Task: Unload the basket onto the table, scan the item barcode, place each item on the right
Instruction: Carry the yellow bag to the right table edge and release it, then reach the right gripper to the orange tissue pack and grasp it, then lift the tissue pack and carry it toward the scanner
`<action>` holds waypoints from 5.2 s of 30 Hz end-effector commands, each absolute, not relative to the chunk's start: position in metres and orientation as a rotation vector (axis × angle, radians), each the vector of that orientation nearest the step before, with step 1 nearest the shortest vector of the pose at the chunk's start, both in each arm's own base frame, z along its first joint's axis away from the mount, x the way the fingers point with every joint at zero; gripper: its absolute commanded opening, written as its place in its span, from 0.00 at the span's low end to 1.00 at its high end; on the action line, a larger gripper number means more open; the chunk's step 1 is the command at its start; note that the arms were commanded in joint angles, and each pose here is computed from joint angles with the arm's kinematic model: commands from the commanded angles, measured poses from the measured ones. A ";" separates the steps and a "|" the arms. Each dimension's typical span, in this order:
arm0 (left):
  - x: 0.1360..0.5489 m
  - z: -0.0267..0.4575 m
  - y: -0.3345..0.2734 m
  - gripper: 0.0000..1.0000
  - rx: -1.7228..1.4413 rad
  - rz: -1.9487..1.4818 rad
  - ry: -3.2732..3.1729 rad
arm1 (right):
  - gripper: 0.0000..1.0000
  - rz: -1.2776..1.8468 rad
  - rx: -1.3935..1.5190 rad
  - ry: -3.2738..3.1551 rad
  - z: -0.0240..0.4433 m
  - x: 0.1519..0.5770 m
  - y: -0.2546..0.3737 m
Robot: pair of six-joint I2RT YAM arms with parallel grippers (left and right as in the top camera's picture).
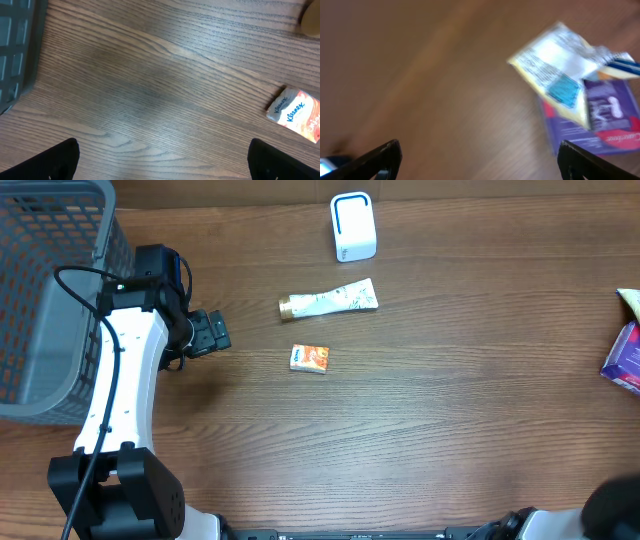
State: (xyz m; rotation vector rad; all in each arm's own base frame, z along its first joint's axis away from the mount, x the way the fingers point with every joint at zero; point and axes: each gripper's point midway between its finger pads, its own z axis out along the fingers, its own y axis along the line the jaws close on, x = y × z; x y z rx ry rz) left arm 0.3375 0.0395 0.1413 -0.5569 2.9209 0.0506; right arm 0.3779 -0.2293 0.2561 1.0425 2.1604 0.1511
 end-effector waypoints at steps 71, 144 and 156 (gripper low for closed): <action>0.360 0.320 0.064 1.00 -0.348 -0.012 2.373 | 0.99 0.382 0.130 2.825 0.021 0.365 0.354; 0.354 0.319 0.089 1.00 -0.418 0.169 2.370 | 0.59 0.286 -0.211 2.846 0.120 0.395 0.250; 0.354 0.319 0.089 1.00 -0.418 0.168 2.371 | 0.59 0.553 -0.464 2.155 0.313 0.448 0.223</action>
